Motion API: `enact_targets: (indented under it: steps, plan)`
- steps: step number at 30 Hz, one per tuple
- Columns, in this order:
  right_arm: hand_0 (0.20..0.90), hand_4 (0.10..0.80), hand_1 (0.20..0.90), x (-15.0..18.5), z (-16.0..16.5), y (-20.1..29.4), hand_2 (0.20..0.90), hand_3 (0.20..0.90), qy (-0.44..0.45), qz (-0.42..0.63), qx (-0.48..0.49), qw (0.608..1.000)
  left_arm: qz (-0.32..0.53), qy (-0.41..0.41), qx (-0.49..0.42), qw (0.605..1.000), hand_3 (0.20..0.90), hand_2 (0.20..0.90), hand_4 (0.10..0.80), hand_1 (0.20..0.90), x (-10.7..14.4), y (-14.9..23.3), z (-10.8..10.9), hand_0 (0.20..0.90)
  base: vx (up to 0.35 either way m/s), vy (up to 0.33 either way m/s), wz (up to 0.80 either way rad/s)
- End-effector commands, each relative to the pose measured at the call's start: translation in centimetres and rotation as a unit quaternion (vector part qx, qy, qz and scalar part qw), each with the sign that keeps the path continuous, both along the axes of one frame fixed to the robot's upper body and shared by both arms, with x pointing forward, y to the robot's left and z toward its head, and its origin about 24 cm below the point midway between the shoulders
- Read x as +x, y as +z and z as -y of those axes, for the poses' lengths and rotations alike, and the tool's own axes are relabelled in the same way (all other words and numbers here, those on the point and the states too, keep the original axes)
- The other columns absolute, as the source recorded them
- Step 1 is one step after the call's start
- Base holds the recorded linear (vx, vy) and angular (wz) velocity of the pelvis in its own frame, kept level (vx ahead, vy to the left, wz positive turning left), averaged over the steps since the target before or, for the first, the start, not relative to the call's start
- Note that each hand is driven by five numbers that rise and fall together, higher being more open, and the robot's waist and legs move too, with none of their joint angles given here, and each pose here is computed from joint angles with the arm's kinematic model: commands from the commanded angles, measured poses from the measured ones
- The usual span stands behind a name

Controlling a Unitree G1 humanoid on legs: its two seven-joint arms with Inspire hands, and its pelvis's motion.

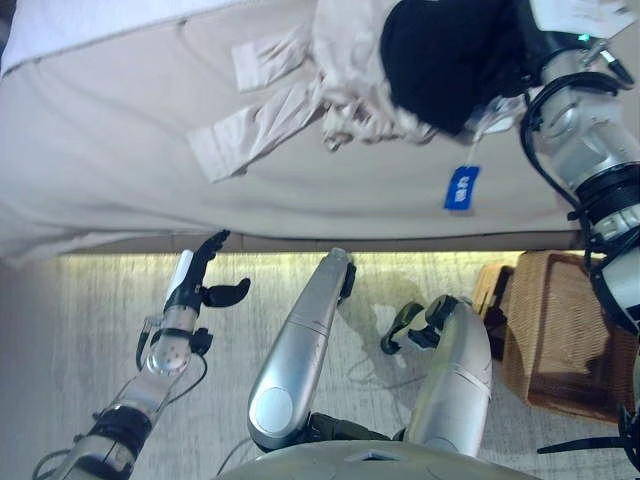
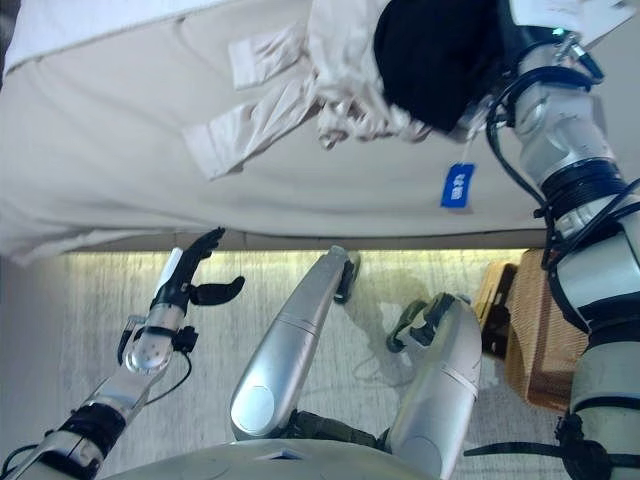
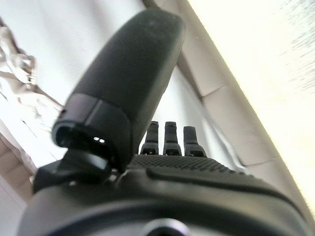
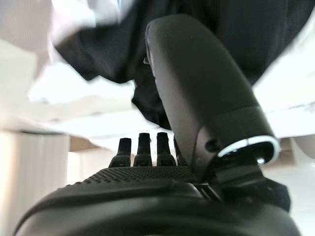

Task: Pick up the clothes from the bed and place them into the basket

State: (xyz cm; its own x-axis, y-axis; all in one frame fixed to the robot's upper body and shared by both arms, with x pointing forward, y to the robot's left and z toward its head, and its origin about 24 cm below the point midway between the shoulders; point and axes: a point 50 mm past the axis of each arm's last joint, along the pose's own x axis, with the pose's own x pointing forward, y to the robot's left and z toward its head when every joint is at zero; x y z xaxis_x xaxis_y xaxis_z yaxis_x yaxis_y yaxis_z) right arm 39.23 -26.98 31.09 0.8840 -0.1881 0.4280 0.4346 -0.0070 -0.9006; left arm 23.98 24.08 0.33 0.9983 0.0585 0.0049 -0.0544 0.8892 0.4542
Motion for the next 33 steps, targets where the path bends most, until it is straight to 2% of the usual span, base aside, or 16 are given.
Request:
enact_targets:
  steps: [1,4,8,17,18,19,33]
  plan:
    - [0.9,0.8,0.9,-0.6,-2.1,5.2,0.9,0.9,0.033,0.069,-0.019,0.997,0.078,0.028,-0.018,0.996,0.9,0.9,0.8,0.9,0.1,2.9,-1.8,0.9,-0.039,0.03,-0.02]
    - [0.9,0.8,0.9,-0.4,-2.2,5.5,0.9,0.9,0.031,0.057,-0.035,0.997,0.073,0.044,-0.031,0.996,0.9,0.9,0.8,0.9,-0.3,2.7,-2.3,0.9,-0.013,0.025,0.29]
    - [0.9,0.8,0.9,-0.4,-2.4,6.4,0.9,0.9,0.038,0.072,-0.005,0.997,0.074,0.052,-0.035,0.995,0.9,0.9,0.8,0.9,-0.9,2.9,-3.2,0.9,-0.004,-0.068,0.03]
    - [0.9,0.8,0.9,-0.6,-2.5,7.9,0.9,0.9,0.04,0.075,0.018,0.996,0.096,0.038,-0.027,0.994,0.9,0.9,0.8,0.9,-1.8,3.2,-3.4,0.9,-0.009,-0.028,0.06]
    - [0.585,0.432,0.585,-0.6,-2.4,8.0,0.585,0.532,0.037,0.072,0.014,0.997,0.099,0.036,-0.029,0.994,0.9,0.9,0.8,0.9,-1.8,3.3,-3.4,0.9,0.0,0.0,0.0]
    - [0.3,0.1,0.3,-0.6,-2.2,8.0,0.3,0.2,0.03,0.067,0.01,0.997,0.104,0.032,-0.028,0.994,0.9,0.9,0.8,0.9,-1.9,3.4,-3.3,0.9,0.0,0.0,0.0]
    - [0.3,0.1,0.3,-0.6,-0.3,6.9,0.3,0.2,-0.003,0.048,0.032,0.998,0.132,0.008,0.001,0.991,0.9,0.9,0.8,0.9,-2.0,4.4,-2.8,0.9,0.036,-0.016,-0.02]
